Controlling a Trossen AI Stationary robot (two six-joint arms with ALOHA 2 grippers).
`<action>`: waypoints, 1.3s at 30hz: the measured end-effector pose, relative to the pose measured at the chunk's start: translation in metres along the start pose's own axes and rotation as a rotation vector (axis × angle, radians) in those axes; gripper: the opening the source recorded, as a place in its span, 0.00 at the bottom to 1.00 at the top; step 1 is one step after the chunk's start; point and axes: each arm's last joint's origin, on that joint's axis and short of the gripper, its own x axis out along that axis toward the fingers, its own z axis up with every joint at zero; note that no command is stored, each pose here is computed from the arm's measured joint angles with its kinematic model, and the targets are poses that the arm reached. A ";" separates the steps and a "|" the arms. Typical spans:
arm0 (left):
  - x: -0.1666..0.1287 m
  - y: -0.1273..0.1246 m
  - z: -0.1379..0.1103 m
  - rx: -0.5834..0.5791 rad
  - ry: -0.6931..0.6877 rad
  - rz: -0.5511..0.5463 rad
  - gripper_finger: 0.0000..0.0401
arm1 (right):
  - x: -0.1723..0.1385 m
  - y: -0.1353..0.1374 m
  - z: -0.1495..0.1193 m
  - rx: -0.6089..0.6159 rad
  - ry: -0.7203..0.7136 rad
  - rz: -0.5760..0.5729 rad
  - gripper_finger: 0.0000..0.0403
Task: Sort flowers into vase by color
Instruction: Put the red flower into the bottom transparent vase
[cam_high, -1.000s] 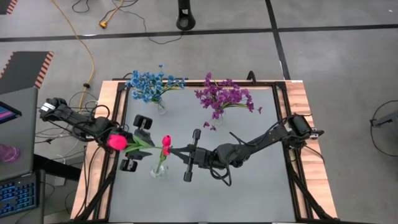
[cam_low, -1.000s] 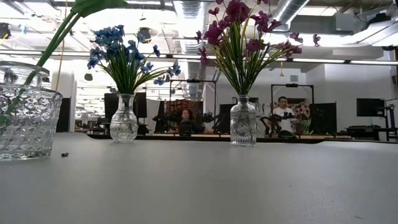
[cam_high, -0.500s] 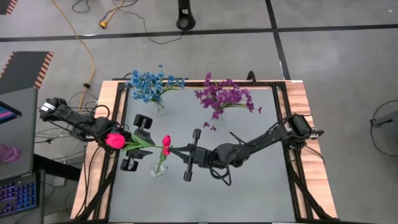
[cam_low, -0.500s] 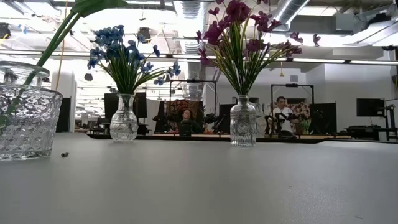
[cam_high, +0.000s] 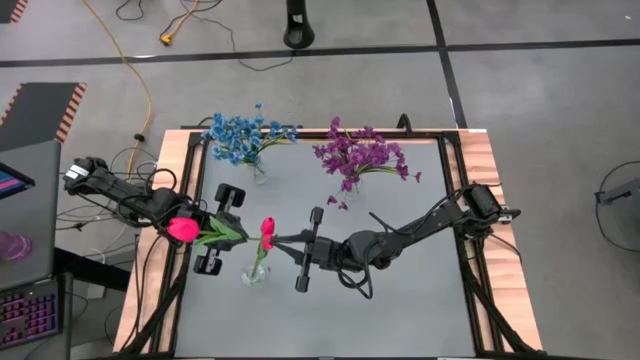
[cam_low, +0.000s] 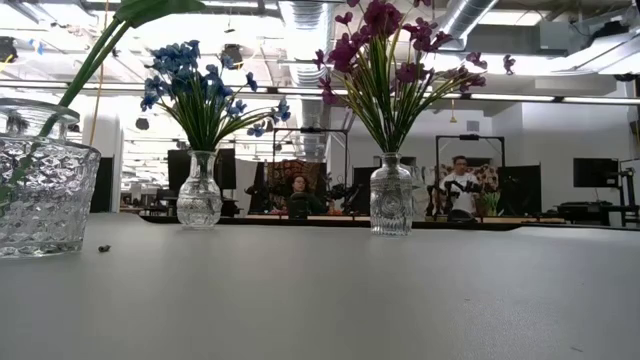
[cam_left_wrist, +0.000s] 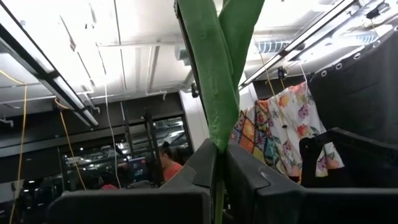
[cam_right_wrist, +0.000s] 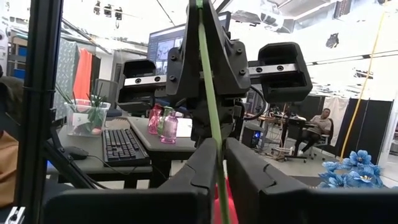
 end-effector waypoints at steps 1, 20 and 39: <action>0.000 0.000 0.000 -0.003 0.000 0.000 0.02 | 0.000 0.000 0.000 0.000 0.000 0.000 0.17; -0.043 0.009 0.041 -0.236 0.099 -0.035 0.01 | -0.042 0.006 0.073 -0.179 0.162 -0.070 0.38; -0.077 0.002 0.024 -0.364 0.318 -0.100 0.00 | -0.058 -0.009 0.083 -0.117 0.338 -0.018 0.31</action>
